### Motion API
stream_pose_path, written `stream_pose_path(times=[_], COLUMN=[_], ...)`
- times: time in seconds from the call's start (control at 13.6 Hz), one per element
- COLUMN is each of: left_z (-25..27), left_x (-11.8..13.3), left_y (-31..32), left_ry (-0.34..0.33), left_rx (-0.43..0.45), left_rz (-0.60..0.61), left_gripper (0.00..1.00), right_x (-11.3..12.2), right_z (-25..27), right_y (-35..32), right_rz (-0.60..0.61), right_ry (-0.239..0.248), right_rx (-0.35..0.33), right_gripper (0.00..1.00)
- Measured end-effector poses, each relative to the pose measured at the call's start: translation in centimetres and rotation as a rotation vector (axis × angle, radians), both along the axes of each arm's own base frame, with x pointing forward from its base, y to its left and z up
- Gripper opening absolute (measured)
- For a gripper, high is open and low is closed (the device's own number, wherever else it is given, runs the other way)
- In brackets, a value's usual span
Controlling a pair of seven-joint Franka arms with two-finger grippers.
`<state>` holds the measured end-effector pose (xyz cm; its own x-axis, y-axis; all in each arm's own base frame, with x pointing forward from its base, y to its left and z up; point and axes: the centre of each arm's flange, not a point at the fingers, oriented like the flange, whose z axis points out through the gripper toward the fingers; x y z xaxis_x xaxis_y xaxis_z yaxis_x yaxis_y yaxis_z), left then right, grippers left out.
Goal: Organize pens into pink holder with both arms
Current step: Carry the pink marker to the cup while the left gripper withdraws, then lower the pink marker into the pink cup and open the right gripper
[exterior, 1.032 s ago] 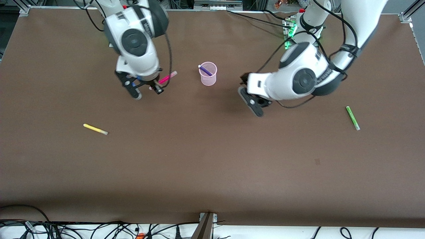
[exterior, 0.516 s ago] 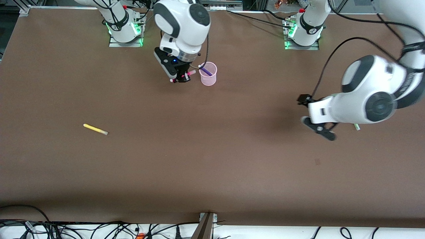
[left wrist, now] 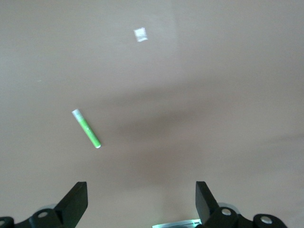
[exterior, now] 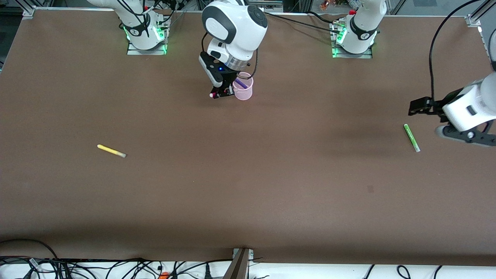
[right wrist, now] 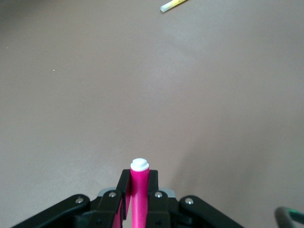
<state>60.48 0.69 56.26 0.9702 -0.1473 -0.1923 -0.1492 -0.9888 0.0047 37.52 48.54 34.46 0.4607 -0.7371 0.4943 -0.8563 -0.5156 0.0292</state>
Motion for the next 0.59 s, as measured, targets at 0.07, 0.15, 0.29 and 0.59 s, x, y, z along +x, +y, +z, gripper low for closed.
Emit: stream_pose_path(times=[0.07,0.15,0.29,0.59], left_z=[0.9,1.4,1.4,2.3], left_x=[-0.1,-0.2,-0.5,-3.6], left_y=[0.8,1.6,2.8,2.4], left_ry=[-0.034,-0.067,-0.121,-0.192], left_rx=[0.013,0.031,0.067,0.080], left_rz=[0.035,0.066,0.127,0.139], left_gripper=[1.00,1.00,1.00,1.00], right_x=[-0.6,-1.3,-2.4,-4.5], right_z=[-0.3,-0.4,-0.6,-1.2], right_y=[0.5,0.9,1.7,2.5], right_rz=[0.004,0.005,0.001,0.005], right_ry=[-0.004,-0.008,-0.018,-0.014], right_rx=[-0.002,-0.004,-0.005,-0.044], right_gripper=[0.18,0.18,0.18,0.18])
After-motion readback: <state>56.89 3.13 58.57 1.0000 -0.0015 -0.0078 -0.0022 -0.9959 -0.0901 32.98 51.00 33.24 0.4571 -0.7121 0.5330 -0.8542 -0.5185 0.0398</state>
